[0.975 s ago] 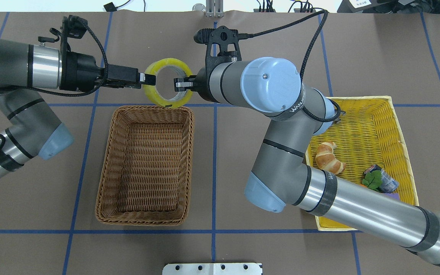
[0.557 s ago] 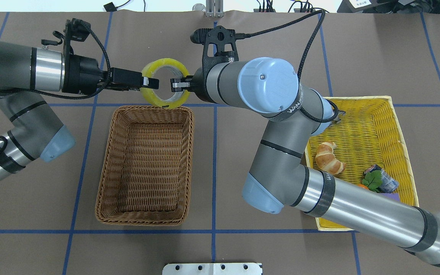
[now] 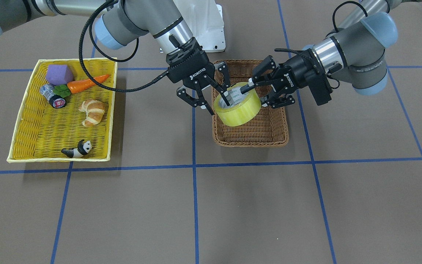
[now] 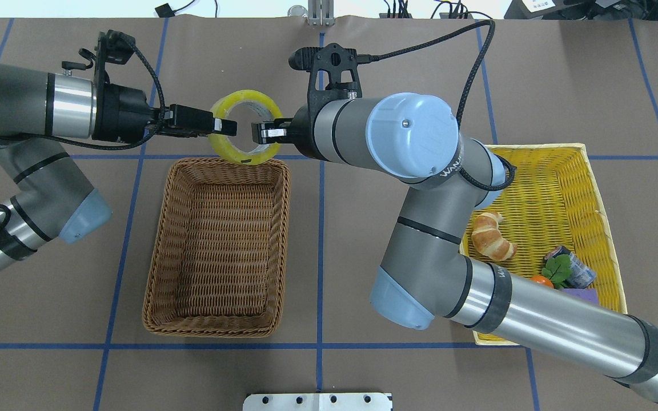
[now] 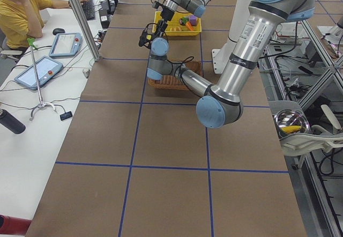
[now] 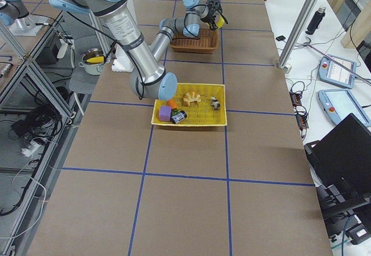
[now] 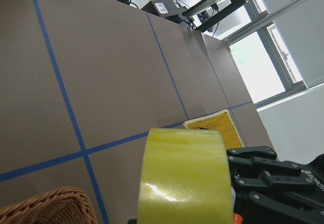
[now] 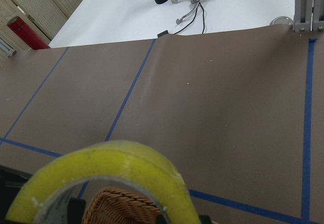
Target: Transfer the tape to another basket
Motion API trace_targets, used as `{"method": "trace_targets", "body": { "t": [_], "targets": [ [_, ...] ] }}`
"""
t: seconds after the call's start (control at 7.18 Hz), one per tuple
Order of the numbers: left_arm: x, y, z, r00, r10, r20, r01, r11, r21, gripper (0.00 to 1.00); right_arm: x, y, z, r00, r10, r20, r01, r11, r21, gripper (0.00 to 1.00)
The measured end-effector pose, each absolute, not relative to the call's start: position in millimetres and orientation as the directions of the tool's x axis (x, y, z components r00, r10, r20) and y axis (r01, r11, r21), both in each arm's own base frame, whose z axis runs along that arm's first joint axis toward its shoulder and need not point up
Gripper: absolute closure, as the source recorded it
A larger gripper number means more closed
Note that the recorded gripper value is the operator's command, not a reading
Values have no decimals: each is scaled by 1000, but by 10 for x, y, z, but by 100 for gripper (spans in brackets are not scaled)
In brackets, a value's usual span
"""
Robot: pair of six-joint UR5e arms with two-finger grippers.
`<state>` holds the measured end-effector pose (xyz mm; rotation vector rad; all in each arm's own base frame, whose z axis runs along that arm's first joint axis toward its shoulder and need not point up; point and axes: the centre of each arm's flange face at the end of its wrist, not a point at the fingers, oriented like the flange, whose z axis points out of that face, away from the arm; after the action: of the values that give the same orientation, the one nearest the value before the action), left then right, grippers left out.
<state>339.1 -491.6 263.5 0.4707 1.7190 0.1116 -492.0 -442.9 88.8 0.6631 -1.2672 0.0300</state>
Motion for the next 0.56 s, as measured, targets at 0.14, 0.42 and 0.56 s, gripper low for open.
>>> {"method": "trace_targets", "body": {
  "t": [0.14, 0.42, 0.56],
  "targets": [
    [3393, -4920, 2665, -125, 366, -922, 246, 912, 329, 100, -4804, -4393, 911, 311, -336, 889, -365, 821, 438, 0],
    [3402, -4913, 2757, -116, 353, -928, 241, 917, 319, 100, -4391, -4700, 1046, 346, -296, 890, -328, 851, 411, 0],
    [3398, -4890, 2865, -109, 336, -935, 235, 923, 304, 100, -4122, -4994, 1217, 405, -261, 876, -294, 870, 395, 0]
  ]
}}
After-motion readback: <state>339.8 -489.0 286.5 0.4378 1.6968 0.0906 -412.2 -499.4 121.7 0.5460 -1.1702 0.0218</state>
